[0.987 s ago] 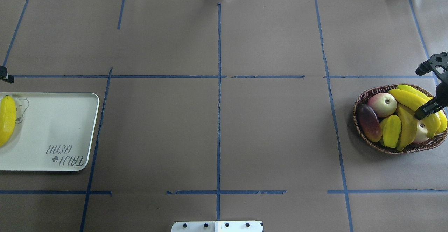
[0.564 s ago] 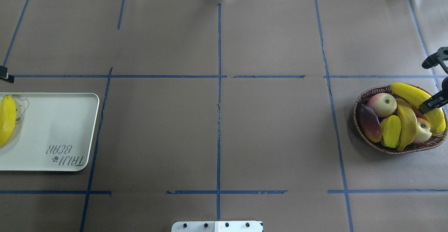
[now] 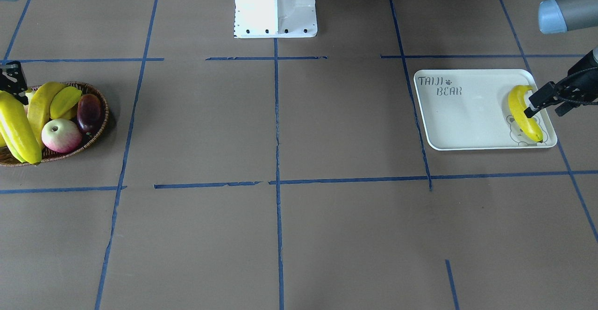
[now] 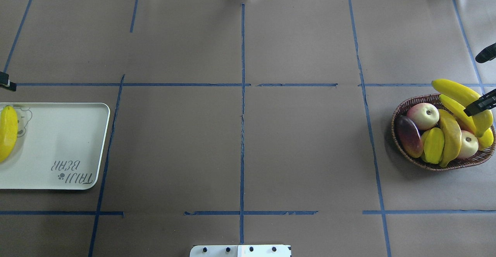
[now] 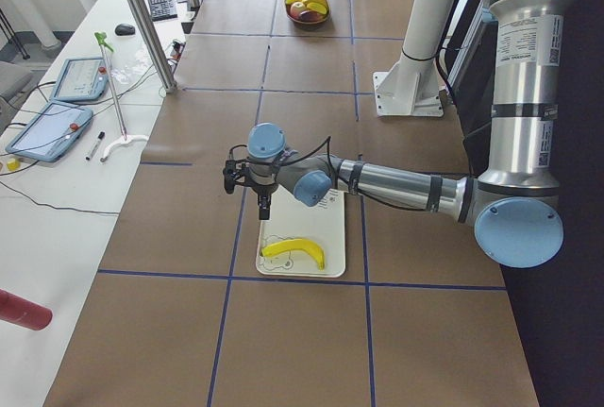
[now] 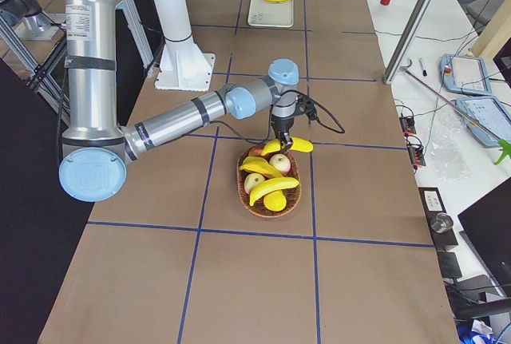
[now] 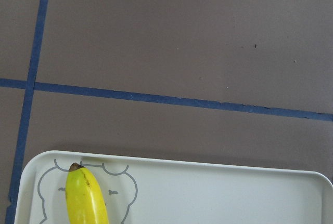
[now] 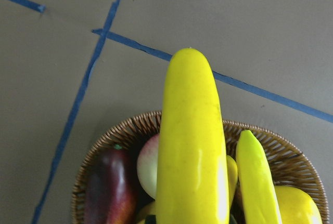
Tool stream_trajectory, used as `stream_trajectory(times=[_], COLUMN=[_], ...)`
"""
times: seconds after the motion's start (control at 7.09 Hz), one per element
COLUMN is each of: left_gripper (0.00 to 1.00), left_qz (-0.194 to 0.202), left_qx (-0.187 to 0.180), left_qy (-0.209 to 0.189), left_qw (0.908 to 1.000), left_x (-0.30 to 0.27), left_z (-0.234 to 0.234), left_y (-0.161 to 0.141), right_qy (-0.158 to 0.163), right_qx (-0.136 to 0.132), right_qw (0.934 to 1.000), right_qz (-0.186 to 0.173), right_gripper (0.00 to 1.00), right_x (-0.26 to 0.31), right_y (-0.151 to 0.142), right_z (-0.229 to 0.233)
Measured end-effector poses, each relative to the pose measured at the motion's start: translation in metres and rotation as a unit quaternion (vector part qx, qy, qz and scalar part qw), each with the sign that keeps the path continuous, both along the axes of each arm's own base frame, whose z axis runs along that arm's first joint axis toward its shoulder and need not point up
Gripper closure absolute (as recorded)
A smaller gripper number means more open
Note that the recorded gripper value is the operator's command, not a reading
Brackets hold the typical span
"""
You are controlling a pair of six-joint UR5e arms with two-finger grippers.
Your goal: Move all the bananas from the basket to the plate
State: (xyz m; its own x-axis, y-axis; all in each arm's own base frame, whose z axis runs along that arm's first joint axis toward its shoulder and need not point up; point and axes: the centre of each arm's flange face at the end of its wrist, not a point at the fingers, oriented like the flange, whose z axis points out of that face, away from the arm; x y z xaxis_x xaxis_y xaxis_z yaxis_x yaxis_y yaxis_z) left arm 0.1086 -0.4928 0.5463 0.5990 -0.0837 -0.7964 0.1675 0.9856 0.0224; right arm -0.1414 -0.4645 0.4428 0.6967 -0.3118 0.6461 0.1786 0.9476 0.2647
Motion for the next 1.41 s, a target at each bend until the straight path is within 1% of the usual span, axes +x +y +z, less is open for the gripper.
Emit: stream_trajectory(times=[0.14, 0.42, 0.71, 0.85, 0.99, 1.13, 1.41], left_gripper=[0.0, 0.0, 0.0, 0.0, 0.0, 0.0, 0.0], left_qz=[0.0, -0.002, -0.02, -0.03, -0.036, -0.038, -0.052], left_qx=[0.006, 0.018, 0.012, 0.006, -0.007, -0.026, -0.078], left_qy=[0.003, 0.016, 0.051, 0.072, 0.095, 0.117, 0.161], left_qw=[1.0, 0.9997, 0.9984, 0.997, 0.9948, 0.992, 0.9825], left_x=[0.001, 0.005, 0.015, 0.029, 0.052, 0.081, 0.13], left_z=[-0.006, -0.024, -0.053, -0.071, -0.097, -0.126, -0.189], left_y=[-0.003, -0.01, -0.018, -0.022, -0.028, -0.033, -0.04], right_qy=[-0.023, -0.062, -0.104, -0.127, -0.153, -0.187, -0.267], right_qx=[-0.016, -0.041, -0.06, -0.062, -0.061, -0.061, -0.074], right_qw=[0.9993, 0.9962, 0.9903, 0.986, 0.9808, 0.9734, 0.9505], right_qz=[0.023, 0.045, 0.07, 0.089, 0.104, 0.117, 0.14], right_gripper=[0.86, 0.84, 0.84, 0.84, 0.84, 0.85, 0.85], right_x=[-0.016, -0.069, -0.136, -0.165, -0.192, -0.213, -0.26], right_y=[-0.009, -0.017, -0.012, -0.005, 0.004, 0.012, 0.028], right_z=[-0.026, -0.084, -0.143, -0.164, -0.177, -0.184, -0.205])
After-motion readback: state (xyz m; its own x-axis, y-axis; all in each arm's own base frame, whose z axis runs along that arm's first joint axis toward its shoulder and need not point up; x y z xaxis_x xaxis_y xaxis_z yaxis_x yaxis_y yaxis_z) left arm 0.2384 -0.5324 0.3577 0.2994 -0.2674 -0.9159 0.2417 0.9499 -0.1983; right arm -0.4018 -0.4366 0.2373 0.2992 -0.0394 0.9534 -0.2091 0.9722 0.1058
